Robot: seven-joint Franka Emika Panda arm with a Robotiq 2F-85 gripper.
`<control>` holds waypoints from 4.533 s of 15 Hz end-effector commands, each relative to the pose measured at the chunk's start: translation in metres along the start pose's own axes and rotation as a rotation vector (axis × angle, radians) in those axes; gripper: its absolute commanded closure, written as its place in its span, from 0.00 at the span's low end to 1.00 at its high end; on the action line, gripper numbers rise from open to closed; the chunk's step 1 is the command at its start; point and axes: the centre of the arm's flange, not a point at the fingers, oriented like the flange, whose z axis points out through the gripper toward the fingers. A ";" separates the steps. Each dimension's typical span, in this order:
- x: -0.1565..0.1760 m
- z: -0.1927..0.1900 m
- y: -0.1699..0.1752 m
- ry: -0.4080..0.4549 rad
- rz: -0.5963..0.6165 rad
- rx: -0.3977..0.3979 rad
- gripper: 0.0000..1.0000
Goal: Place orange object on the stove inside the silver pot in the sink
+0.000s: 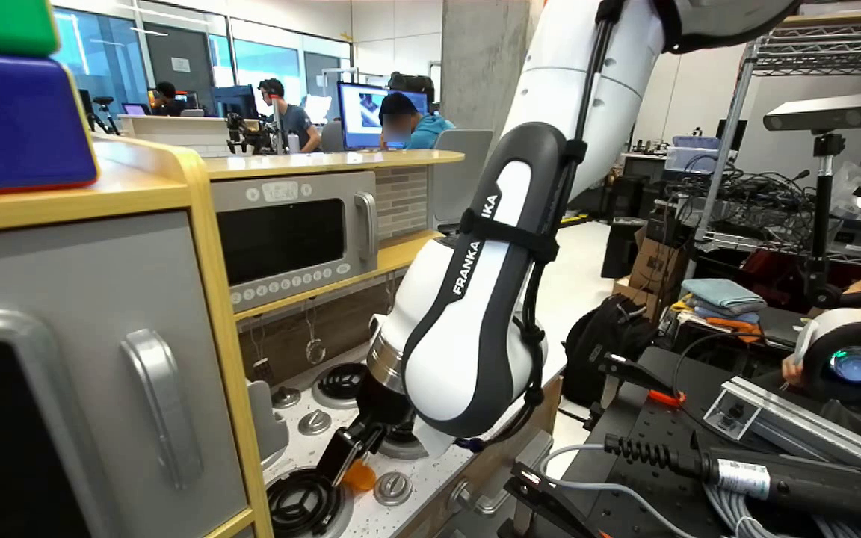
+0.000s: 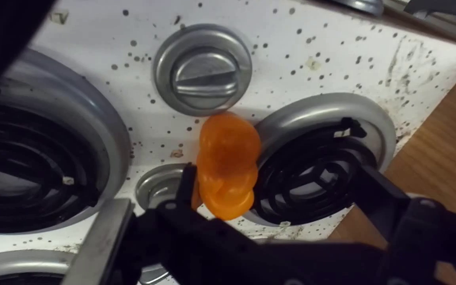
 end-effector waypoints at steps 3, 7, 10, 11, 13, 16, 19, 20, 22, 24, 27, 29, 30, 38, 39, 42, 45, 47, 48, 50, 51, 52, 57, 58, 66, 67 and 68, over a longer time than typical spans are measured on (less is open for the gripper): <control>0.022 0.024 0.011 0.017 0.083 -0.044 0.00; 0.024 0.031 0.005 -0.004 0.153 -0.035 0.32; 0.023 0.037 -0.001 -0.046 0.213 -0.026 0.58; 0.022 0.038 -0.001 -0.059 0.229 -0.025 0.65; 0.026 0.036 0.001 -0.063 0.262 -0.021 0.79; 0.030 0.015 0.013 -0.082 0.296 -0.013 0.82; 0.035 -0.032 0.026 -0.087 0.337 0.033 0.82; 0.039 -0.050 0.037 -0.069 0.369 0.035 0.82; 0.047 -0.078 0.065 -0.031 0.434 0.017 0.82; 0.047 -0.095 0.106 -0.025 0.542 -0.041 0.82; 0.041 -0.096 0.172 0.019 0.704 -0.128 0.82; 0.034 -0.090 0.209 0.043 0.802 -0.182 0.82; 0.031 -0.086 0.225 0.047 0.854 -0.202 0.82; 0.022 -0.035 0.297 -0.012 1.278 -0.275 0.82; 0.024 -0.031 0.299 -0.008 1.332 -0.276 0.82; 0.033 -0.018 0.306 -0.002 1.442 -0.277 0.82; 0.039 -0.012 0.309 0.002 1.479 -0.282 0.82; 0.043 -0.007 0.313 -0.005 1.501 -0.287 0.82; 0.042 -0.008 0.316 -0.019 1.506 -0.304 0.82; 0.040 -0.010 0.316 -0.065 1.527 -0.318 0.31; 0.040 -0.014 0.313 -0.083 1.526 -0.315 0.26; 0.040 -0.019 0.308 -0.121 1.513 -0.312 0.18; 0.037 -0.067 0.254 -0.297 1.318 -0.371 0.00; 0.038 -0.081 0.242 -0.319 1.267 -0.375 0.00; 0.040 -0.184 0.176 -0.502 1.017 -0.348 0.00; 0.049 -0.144 0.197 -0.462 1.060 -0.350 0.00; 0.049 -0.156 0.191 -0.473 1.049 -0.344 0.00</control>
